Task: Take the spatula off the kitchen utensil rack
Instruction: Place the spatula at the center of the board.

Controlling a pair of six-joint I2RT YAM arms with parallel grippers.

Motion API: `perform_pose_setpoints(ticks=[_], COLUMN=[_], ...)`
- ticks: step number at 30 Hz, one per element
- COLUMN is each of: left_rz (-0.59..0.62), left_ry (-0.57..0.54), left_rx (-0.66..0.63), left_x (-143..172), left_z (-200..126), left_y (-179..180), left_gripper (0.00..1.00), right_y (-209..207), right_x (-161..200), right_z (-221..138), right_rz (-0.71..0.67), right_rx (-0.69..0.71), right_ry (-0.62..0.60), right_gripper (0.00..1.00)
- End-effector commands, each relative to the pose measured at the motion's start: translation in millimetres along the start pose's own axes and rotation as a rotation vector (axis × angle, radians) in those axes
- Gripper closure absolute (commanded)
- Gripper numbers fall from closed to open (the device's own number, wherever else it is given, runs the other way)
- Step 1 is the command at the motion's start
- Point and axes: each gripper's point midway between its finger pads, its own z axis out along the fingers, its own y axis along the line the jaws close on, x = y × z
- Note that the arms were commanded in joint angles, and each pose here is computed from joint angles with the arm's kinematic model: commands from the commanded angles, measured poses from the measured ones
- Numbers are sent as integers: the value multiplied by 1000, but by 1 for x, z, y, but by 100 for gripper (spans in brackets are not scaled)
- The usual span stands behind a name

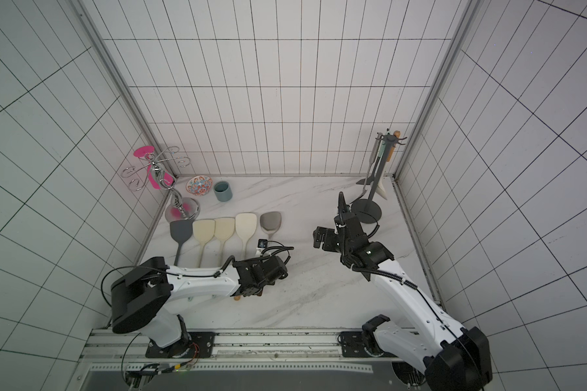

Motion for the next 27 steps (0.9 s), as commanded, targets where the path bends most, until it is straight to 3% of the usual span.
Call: perform_pose_setpoints(ticks=[1, 11, 17, 20, 27], left_rz=[-51, -25, -27, -32, -35], left_ry=[-59, -47, -6, 9, 35], left_rx=[-27, -94, -90, -80, -57], left_x=[-14, -8, 4, 8, 15], left_z=[1, 12, 18, 20, 22], left_y=[-4, 1, 0, -2, -5], left_gripper=[100, 97, 89, 79, 75], right_y=[3, 4, 4, 4, 4], right_x=[-10, -9, -7, -6, -5], right_z=[-6, -5, -6, -7, -11], right_rz=[46, 53, 58, 61, 70], right_rx=[-6, -16, -22, -26, -35], right_ry=[-12, -1, 2, 4, -3], right_gripper=[1, 1, 1, 1, 1])
